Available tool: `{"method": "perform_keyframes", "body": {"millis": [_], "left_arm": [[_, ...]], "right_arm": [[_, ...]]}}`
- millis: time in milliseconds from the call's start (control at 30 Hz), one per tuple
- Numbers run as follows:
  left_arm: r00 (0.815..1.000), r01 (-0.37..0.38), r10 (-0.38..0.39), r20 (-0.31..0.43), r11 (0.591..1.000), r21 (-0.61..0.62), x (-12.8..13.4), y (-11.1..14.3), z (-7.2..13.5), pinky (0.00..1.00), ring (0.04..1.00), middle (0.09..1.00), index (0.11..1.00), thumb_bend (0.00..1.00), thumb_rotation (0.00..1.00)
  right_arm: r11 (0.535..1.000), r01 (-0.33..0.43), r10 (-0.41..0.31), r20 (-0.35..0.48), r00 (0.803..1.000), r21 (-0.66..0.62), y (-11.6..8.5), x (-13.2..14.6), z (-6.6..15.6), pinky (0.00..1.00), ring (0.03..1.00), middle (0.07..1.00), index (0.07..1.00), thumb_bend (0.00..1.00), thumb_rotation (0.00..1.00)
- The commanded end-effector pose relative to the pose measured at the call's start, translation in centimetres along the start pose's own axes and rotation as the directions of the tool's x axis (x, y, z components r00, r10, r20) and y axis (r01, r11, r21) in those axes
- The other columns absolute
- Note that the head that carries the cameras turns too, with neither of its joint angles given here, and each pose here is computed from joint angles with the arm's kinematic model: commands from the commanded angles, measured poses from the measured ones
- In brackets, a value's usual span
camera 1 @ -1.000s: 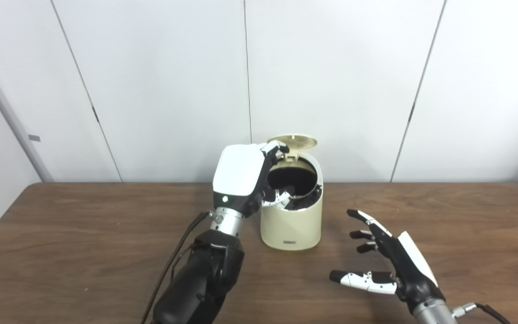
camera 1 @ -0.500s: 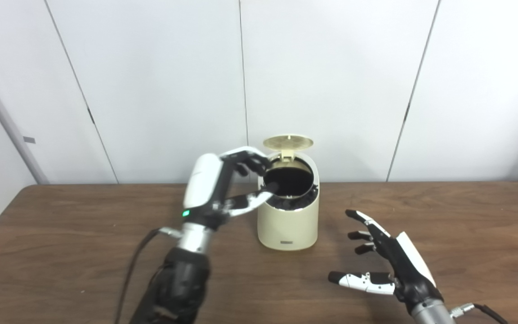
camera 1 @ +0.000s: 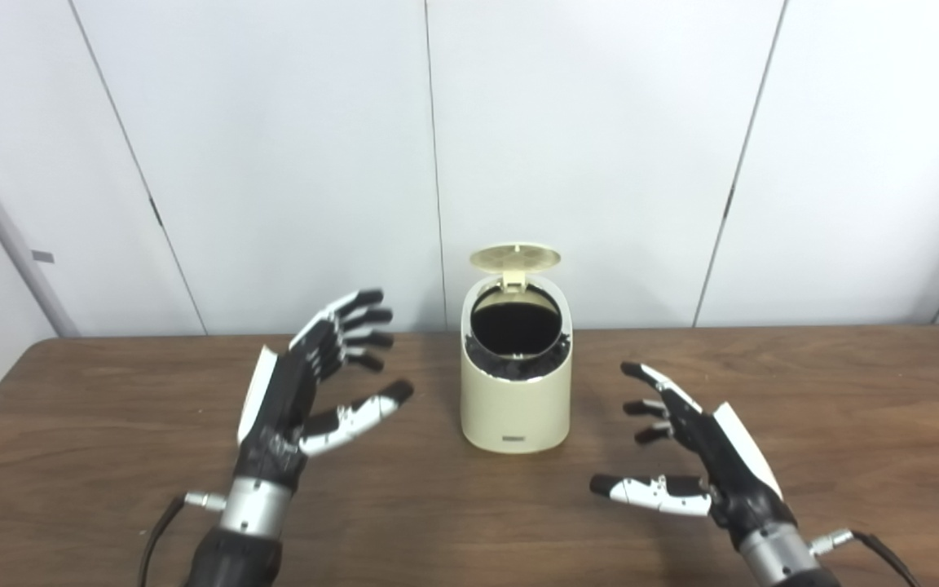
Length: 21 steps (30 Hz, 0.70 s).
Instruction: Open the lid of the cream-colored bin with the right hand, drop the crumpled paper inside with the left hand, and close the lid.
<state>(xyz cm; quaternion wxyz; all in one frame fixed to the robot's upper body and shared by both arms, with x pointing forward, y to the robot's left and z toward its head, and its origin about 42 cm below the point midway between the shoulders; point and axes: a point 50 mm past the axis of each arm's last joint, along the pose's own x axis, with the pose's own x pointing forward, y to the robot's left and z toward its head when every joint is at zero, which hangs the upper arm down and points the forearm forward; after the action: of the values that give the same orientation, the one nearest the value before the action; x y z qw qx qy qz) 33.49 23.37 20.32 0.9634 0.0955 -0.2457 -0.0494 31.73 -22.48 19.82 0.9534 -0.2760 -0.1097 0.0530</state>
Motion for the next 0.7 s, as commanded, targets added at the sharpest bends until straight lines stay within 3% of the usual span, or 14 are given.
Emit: {"method": "perform_keyframes", "body": {"millis": [0,133,400,667], "left_arm": [[0.998,-0.002,0.002,0.07,1.0,0.002,0.2,0.2,0.9,0.6,0.674,0.757,0.82,0.66,0.16],[1.0,0.01,-0.011,0.024,1.0,0.011,-1.3,-0.1,-0.2,0.59,0.683,0.755,0.815,0.64,0.12],[0.997,0.045,-0.046,-0.068,0.999,-0.013,-3.8,-1.7,-2.2,0.56,0.663,0.742,0.792,0.64,0.03],[0.993,0.044,-0.048,-0.108,0.998,-0.038,-4.8,-2.7,-4.0,0.55,0.647,0.721,0.775,0.66,0.0]], "right_arm": [[0.998,0.063,-0.059,0.132,0.989,-0.026,-1.7,1.8,2.4,0.69,0.795,0.92,0.881,0.66,0.31],[0.995,0.07,-0.059,0.164,0.985,-0.066,-2.5,3.4,3.3,0.67,0.801,0.917,0.88,0.68,0.39],[0.994,0.089,-0.072,0.251,0.965,-0.058,-4.0,7.6,6.3,0.74,0.852,0.925,0.875,0.69,0.33],[0.991,0.098,-0.065,0.317,0.946,-0.088,-4.3,10.5,8.9,0.69,0.833,0.897,0.869,0.68,0.34]]}}
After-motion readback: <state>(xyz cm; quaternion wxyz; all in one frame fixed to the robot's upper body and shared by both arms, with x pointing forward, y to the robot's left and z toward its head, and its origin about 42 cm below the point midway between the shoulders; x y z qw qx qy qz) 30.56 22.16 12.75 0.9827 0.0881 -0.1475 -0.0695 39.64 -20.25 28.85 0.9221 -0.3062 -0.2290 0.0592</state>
